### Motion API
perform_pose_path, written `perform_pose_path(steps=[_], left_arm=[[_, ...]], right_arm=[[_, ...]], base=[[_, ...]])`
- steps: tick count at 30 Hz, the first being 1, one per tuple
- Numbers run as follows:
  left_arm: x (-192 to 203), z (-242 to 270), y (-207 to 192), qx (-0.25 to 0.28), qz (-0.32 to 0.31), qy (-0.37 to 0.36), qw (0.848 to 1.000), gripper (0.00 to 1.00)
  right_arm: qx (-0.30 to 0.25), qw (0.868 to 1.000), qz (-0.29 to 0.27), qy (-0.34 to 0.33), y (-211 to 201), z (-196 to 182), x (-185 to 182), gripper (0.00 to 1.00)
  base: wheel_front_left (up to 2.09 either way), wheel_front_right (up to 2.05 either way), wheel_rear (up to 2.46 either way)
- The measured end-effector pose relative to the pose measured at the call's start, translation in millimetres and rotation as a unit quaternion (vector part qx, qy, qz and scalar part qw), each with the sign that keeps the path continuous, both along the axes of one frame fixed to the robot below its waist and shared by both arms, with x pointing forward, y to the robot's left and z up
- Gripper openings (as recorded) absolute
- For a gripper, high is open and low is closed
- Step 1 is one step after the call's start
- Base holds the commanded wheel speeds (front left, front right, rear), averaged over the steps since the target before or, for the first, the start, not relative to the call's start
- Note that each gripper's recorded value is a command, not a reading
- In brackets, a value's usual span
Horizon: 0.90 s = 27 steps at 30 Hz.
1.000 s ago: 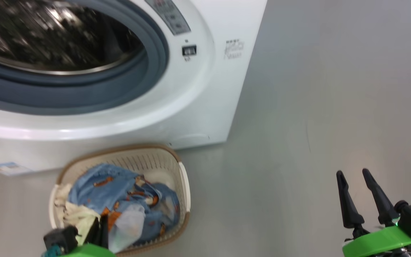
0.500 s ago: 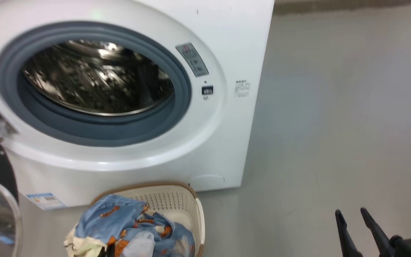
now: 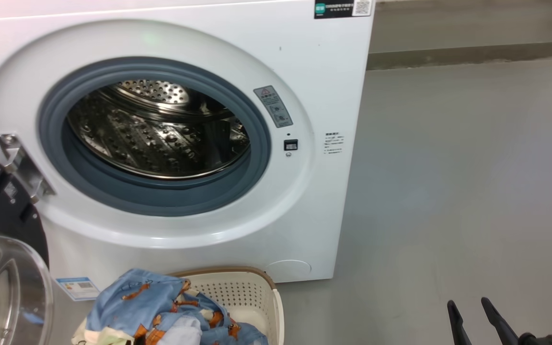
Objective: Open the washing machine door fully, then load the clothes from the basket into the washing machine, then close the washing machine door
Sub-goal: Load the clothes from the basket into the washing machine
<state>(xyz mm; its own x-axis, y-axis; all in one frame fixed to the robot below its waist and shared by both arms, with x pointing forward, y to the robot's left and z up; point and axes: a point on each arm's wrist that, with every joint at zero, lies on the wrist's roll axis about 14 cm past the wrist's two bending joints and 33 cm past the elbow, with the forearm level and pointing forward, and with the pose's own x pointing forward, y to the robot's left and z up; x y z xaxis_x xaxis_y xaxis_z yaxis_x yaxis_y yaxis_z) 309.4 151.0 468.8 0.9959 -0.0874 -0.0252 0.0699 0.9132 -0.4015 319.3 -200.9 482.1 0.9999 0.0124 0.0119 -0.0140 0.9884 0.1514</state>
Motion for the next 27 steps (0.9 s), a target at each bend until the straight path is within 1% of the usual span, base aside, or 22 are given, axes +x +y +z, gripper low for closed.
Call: perform_pose_path(steps=[11,27], left_arm=[[-2,19,6,0.005,0.011,-0.031,0.999,0.00],[0,25,2,0.003,0.006,-0.040,0.999,0.00]], right_arm=[[-0.007,1.000,0.004,0.004,2,-2,3,1.00],[-0.003,1.000,0.010,0.015,10,-9,7,1.00]], base=[[0.00,0.00,0.00],[0.00,0.00,0.00]])
